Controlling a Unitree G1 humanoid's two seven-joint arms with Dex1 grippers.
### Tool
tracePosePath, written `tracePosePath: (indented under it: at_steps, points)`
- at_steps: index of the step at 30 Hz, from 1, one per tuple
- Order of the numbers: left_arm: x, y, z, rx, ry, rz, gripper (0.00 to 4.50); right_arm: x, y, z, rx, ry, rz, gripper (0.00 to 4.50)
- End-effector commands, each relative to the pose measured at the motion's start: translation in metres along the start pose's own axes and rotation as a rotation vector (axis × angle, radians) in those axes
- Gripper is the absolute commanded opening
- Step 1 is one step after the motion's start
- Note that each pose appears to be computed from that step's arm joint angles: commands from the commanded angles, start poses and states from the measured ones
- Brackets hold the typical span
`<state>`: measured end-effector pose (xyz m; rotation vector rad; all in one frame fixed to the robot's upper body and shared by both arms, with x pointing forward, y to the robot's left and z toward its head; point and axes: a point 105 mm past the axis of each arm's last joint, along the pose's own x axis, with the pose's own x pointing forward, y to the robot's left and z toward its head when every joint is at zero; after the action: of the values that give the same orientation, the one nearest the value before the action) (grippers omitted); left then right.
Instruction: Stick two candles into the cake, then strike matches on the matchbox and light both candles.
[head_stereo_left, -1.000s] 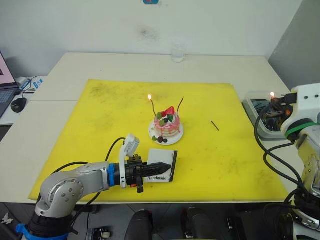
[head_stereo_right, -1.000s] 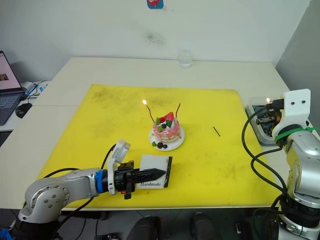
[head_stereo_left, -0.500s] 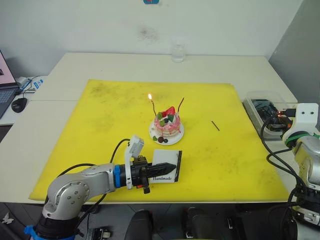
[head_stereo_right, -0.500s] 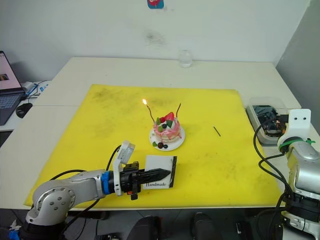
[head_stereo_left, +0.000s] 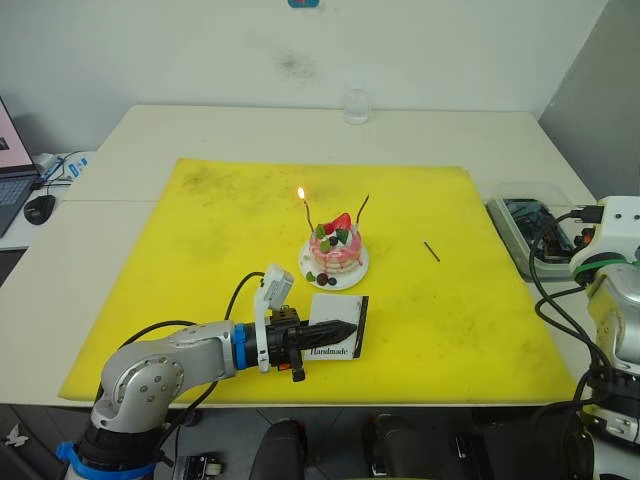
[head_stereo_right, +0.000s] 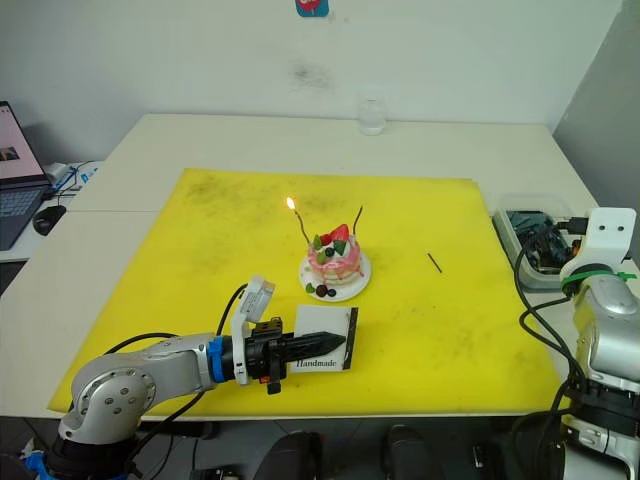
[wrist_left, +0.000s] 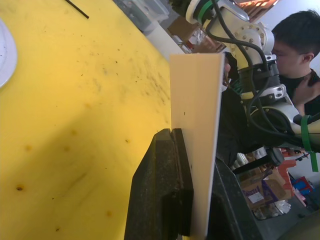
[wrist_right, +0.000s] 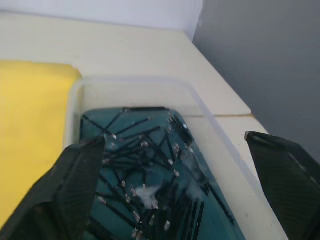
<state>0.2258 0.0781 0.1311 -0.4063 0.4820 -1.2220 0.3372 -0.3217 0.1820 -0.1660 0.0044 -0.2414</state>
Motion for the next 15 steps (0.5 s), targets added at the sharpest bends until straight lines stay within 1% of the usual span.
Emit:
tracePosePath:
  at_steps: [1,2,3,4,6,7,9,15]
  points:
    - [-0.002,-0.002,0.005,0.025,-0.024,-0.002,0.0,-0.027,0.028,0.055,-0.041,-0.204,0.189,4.48]
    - [-0.003,-0.002,0.005,0.025,-0.026,0.001,0.0,-0.036,0.044,0.06,-0.055,-0.222,0.286,4.48]
    - [-0.003,-0.001,0.005,0.025,-0.026,0.003,0.0,-0.043,0.055,0.061,-0.065,-0.229,0.35,4.48]
    - [-0.004,-0.002,0.004,0.024,-0.027,0.005,0.0,-0.053,0.071,0.058,-0.065,-0.218,0.45,4.48]
    - [-0.004,-0.002,0.003,0.023,-0.027,0.007,0.0,-0.067,0.098,0.042,-0.055,-0.168,0.588,4.48]
    - [-0.004,-0.002,0.002,0.022,-0.027,0.008,0.0,-0.071,0.107,0.033,-0.061,-0.142,0.627,4.48]
    - [-0.004,-0.002,0.002,0.023,-0.028,0.009,0.0,-0.067,0.116,0.018,-0.035,-0.099,0.629,4.48]
    - [-0.004,-0.002,0.002,0.028,-0.031,0.016,0.0,-0.047,0.139,-0.009,-0.019,-0.047,0.659,4.48]
